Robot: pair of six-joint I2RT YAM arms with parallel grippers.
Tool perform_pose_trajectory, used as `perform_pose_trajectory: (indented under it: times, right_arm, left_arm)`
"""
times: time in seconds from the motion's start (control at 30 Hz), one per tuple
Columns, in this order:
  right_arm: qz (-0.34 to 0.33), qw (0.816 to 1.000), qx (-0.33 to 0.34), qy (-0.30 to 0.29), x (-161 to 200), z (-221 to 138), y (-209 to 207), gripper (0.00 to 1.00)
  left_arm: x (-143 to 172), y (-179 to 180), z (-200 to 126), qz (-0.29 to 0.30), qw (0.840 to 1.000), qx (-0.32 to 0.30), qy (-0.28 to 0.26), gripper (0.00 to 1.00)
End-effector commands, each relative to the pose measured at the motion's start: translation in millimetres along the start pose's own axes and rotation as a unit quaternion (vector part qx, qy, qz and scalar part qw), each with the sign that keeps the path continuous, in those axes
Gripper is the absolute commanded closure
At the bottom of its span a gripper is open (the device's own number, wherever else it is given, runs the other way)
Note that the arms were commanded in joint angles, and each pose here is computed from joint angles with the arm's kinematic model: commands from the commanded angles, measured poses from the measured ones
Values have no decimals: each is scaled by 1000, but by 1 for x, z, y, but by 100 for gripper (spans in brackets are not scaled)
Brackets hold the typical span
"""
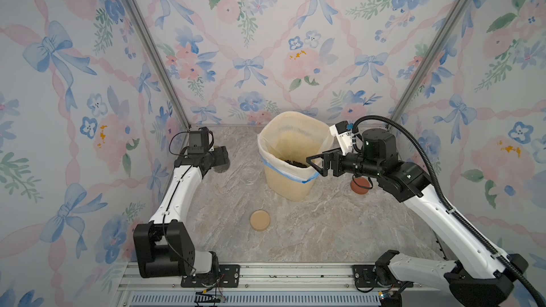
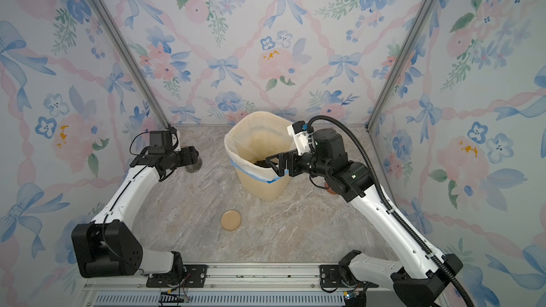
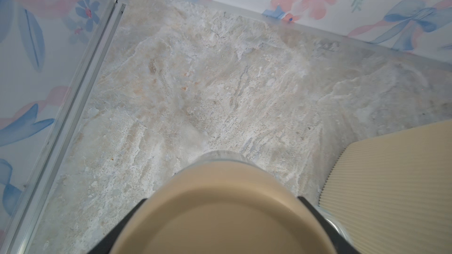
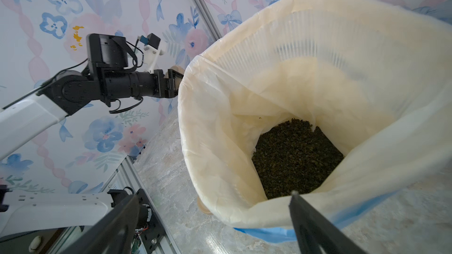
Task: Empty moldy tea leaves from jars
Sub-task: Pick up the jar from the center of the board.
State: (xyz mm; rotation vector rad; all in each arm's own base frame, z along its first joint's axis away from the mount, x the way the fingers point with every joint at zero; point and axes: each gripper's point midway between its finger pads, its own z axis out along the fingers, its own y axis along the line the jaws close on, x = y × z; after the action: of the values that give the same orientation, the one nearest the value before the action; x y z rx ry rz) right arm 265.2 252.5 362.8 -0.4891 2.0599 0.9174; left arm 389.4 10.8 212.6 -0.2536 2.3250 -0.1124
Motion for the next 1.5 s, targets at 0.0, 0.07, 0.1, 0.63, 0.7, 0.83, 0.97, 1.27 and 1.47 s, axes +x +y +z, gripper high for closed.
perform_pose_trajectory:
  times: [0.0,0.07,0.1,0.63,0.7,0.83,0.97,1.27,1.47]
  right_arm:
    - [-44,999,24,-4,-6,-5,2,3]
    - [-69,997,33,-3,-5,-5,3,3]
    - [-84,996,35,-4,-6,-5,3,2]
    - [-203,979,12,-23,-9,-3,33,2]
    - [-217,976,-3,-23,-2,-3,43,3]
    - [-247,969,-19,-19,18,-3,59,3]
    - [-284,958,-23,-10,47,-2,70,2]
    - [-325,945,-19,-19,85,2,76,2]
    - [-329,944,-23,-21,98,4,73,2]
  left_arm:
    - [-11,-22,-31,-14,998,52,-39,44]
    - [-10,-32,-47,-18,996,77,-49,44]
    - [-9,-37,-53,-20,994,90,-52,44]
    - [38,-114,-133,3,968,249,-43,44]
    - [47,-120,-139,3,963,265,-37,44]
    - [64,-130,-157,4,955,297,-27,44]
    - [80,-144,-174,12,941,337,-9,45]
    - [108,-179,-196,60,915,399,28,45]
    - [118,-198,-209,98,893,436,46,45]
